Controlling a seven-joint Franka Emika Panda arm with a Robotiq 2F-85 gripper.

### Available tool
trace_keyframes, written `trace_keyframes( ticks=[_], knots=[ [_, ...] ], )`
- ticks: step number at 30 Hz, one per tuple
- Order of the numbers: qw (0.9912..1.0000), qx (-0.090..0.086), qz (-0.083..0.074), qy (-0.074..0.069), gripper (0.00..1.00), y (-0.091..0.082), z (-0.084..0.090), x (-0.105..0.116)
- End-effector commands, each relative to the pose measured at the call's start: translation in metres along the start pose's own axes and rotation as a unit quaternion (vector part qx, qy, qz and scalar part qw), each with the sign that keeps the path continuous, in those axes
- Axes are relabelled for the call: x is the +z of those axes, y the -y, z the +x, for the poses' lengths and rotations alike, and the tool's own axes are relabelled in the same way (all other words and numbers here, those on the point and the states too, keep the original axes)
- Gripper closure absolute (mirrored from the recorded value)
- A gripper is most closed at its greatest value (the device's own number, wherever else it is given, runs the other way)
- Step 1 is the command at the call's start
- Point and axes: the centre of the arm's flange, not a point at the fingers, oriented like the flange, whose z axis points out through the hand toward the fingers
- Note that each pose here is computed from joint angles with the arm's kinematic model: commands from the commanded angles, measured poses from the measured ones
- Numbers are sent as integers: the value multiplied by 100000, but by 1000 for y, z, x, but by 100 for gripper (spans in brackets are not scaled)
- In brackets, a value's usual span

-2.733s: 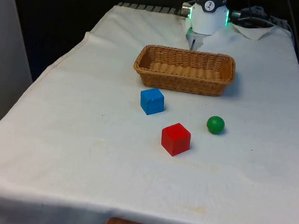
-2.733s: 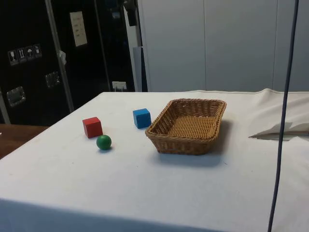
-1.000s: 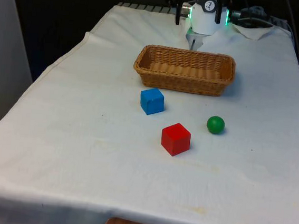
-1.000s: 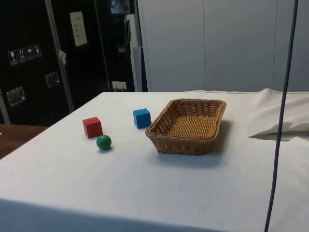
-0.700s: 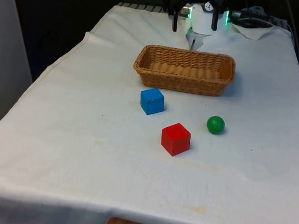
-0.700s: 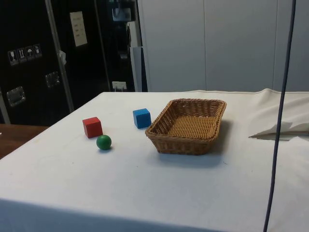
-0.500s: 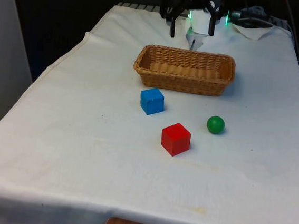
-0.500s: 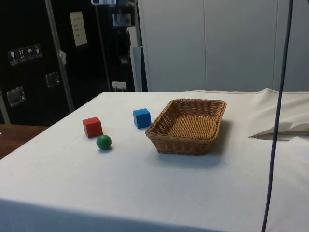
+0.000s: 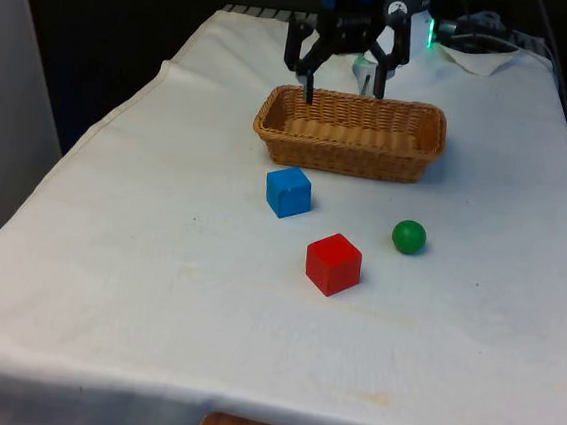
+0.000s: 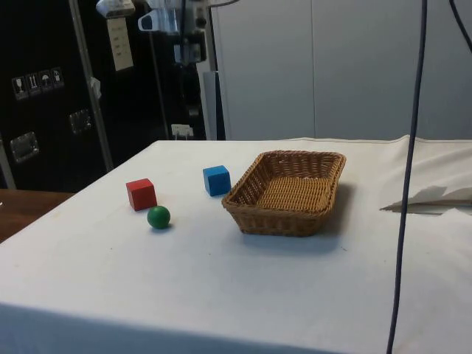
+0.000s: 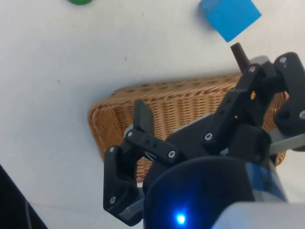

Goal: Place all non-red objects into the basket.

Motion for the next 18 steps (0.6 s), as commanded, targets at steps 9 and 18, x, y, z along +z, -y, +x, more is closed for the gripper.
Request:
trace_keyframes(
  ticks=[9,18],
  knots=[
    [99969,-2465,162,-239,0,-8,-4,21],
    [99930,-3677,326,-586,0,-8,-7,36]
  ],
)
